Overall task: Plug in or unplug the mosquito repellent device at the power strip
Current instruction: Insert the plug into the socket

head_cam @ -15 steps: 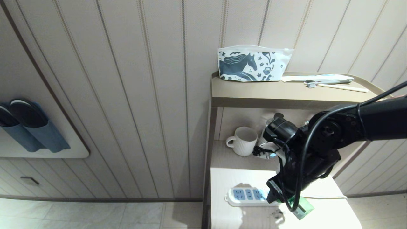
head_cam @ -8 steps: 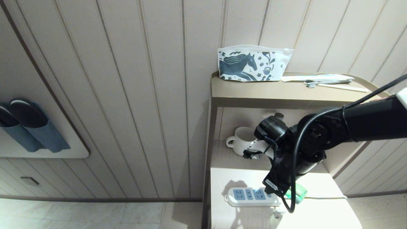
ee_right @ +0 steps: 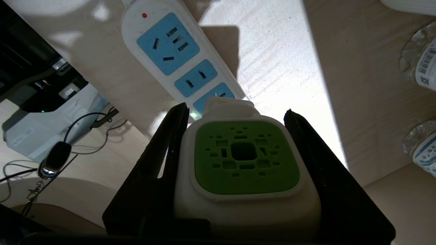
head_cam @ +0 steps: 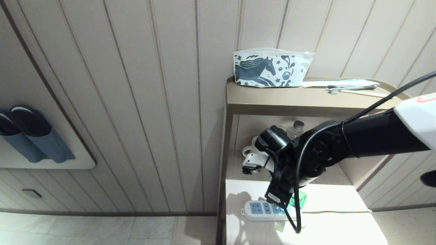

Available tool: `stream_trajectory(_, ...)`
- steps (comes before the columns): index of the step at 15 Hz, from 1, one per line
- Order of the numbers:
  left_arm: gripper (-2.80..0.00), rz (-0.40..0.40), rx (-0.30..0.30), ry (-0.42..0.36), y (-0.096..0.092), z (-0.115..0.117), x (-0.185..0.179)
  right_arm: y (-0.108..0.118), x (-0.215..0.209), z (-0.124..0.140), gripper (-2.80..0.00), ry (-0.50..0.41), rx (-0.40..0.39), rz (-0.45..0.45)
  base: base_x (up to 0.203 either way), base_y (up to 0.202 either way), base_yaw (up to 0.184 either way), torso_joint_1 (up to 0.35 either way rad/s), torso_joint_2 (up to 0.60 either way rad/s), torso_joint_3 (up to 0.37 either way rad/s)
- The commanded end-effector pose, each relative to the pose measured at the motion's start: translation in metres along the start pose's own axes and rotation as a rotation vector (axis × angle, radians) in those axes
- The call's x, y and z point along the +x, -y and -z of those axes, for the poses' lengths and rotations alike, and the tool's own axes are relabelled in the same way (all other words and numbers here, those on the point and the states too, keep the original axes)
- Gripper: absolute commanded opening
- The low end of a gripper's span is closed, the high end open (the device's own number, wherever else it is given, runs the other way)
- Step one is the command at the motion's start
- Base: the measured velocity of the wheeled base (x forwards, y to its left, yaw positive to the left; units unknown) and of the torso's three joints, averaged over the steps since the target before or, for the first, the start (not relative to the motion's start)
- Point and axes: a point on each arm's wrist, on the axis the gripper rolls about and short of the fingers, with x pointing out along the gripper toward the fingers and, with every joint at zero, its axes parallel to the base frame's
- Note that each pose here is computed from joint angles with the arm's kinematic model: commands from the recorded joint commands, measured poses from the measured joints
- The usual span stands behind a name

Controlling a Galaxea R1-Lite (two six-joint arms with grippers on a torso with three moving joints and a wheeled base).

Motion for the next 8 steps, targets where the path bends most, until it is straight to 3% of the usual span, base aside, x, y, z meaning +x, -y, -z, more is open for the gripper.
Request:
stream_trajectory(1, -2.8, 0.0, 0.0, 0.0, 0.0, 0.0, 0.0, -0.001, 0.005, -0.003, -2.8, -0.005, -0.025, -0.003, 0.0, 0.0, 0.0, 0.0, 0.0, 0.0)
stream_trajectory(8, -2.8, 0.0, 0.0, -0.002, 0.0, 0.0, 0.0, -0.012, 0.028, -0.004, -2.8, -0.04, -0.093, -0.028, 0.0, 0.0, 0.0, 0.0, 0.0, 0.0)
